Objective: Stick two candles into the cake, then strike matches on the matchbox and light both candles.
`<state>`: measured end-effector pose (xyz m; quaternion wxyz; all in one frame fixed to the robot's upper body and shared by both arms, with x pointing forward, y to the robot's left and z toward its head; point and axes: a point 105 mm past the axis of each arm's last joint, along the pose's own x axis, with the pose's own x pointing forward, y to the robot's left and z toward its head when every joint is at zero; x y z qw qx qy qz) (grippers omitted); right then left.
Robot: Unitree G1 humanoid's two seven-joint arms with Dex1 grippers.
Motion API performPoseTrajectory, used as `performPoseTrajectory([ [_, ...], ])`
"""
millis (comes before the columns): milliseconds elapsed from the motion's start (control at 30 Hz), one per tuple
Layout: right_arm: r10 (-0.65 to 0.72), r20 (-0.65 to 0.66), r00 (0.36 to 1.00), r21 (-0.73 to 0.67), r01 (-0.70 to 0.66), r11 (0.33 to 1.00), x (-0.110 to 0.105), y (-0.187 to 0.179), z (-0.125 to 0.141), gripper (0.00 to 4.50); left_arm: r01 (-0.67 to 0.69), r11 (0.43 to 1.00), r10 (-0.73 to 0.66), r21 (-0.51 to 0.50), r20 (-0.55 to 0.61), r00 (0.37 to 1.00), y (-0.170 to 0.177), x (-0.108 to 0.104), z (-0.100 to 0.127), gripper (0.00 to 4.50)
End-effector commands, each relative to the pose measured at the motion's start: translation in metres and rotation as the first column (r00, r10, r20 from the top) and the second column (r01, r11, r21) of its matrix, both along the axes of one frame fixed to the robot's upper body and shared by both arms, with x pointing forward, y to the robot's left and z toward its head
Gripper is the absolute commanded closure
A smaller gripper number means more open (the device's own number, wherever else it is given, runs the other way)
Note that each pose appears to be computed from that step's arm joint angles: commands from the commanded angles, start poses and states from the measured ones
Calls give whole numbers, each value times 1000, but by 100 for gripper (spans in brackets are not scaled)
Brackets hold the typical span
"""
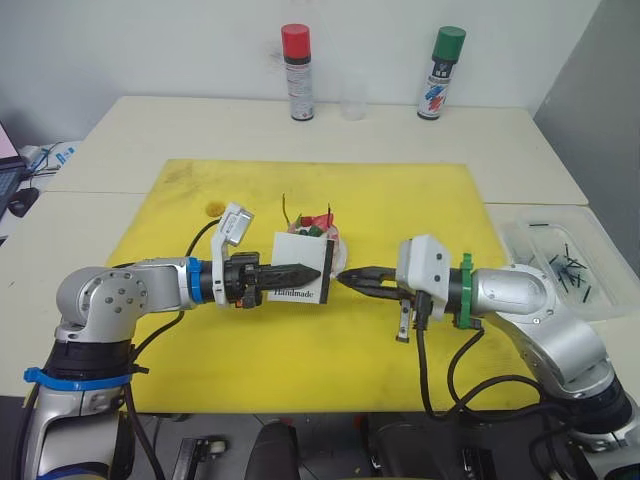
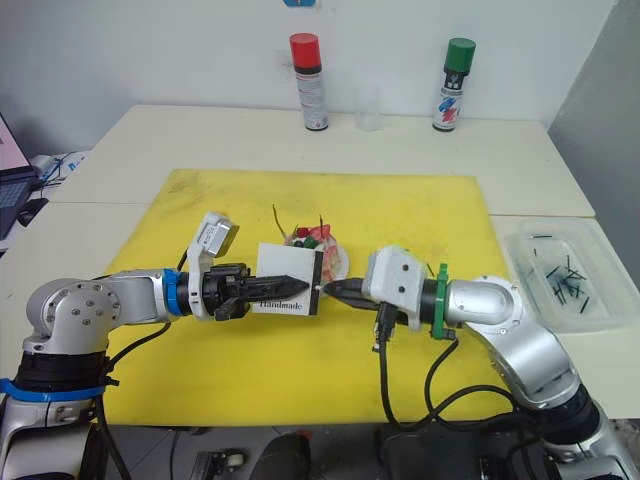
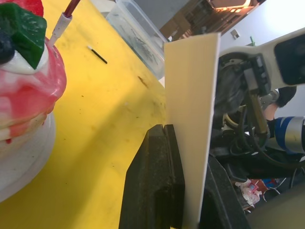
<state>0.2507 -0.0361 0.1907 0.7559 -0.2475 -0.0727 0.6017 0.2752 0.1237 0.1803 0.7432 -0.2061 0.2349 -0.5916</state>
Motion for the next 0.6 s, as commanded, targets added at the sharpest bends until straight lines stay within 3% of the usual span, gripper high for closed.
performPoseTrajectory([
  [33,36,54,998,-11,-35,999,-3,4,7,446,33,999,-33,-1,42,999,-3,-3,9,450],
  [600,26,75,997,-41,-23,999,9,5,-3,446,50,999,-49,-17,26,998,-3,-3,11,450],
])
